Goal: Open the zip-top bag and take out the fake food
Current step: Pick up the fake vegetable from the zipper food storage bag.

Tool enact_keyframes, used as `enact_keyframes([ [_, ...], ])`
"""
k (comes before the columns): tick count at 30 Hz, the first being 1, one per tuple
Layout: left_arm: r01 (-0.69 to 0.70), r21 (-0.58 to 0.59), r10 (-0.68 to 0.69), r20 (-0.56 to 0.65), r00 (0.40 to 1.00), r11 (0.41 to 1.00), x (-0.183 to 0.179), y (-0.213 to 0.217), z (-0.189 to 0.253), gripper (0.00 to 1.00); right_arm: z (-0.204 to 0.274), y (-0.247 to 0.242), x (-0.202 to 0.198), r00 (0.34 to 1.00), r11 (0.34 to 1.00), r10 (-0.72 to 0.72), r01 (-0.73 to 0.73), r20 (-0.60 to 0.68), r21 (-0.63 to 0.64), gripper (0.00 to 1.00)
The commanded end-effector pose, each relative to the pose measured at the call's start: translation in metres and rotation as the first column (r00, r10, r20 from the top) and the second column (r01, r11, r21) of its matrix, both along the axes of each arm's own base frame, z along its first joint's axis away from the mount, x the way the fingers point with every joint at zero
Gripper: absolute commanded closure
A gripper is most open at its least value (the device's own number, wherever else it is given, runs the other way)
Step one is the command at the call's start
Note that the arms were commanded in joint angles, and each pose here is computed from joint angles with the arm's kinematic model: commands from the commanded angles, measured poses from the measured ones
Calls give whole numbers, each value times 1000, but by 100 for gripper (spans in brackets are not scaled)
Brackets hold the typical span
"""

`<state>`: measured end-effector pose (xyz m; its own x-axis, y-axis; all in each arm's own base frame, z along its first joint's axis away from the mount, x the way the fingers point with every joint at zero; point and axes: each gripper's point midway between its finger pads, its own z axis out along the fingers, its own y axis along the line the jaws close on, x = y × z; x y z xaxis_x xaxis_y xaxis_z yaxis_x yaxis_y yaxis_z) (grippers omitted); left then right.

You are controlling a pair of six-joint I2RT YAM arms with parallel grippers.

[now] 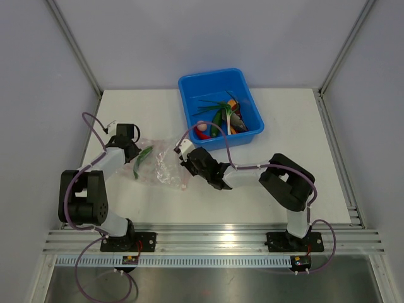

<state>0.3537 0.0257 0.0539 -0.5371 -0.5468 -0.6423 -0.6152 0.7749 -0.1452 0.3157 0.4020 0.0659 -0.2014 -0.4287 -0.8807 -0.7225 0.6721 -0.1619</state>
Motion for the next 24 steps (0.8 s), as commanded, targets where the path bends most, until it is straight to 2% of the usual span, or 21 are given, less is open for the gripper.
enact_keyframes([
  [1,29,-23,-28,65,998,999,15,-5,21,100,24,27,2,998,997,19,-23,63,79,84],
  [6,101,-64,-87,193,977,993,9,-22,61,100,22,30,-1,996,991,31,-42,90,127,83],
  [7,112,-60,-95,242,966,992,7,-25,78,100,21,31,-2,995,991,38,-49,88,128,82],
  [10,154,-30,-139,289,947,988,0,-39,105,100,14,36,-3,996,989,51,-60,71,134,82],
  [17,200,9,-193,310,931,980,-10,-54,128,100,-5,44,-2,997,991,63,-67,36,113,80],
  [20,195,20,-192,299,935,981,-10,-53,123,100,-5,44,-2,997,992,63,-66,37,108,75],
  [23,187,25,-187,270,944,982,-7,-52,114,100,-2,43,-2,997,992,64,-68,42,111,60],
  [24,188,25,-188,260,947,982,-6,-52,110,100,-1,43,-3,997,991,69,-74,41,113,58],
])
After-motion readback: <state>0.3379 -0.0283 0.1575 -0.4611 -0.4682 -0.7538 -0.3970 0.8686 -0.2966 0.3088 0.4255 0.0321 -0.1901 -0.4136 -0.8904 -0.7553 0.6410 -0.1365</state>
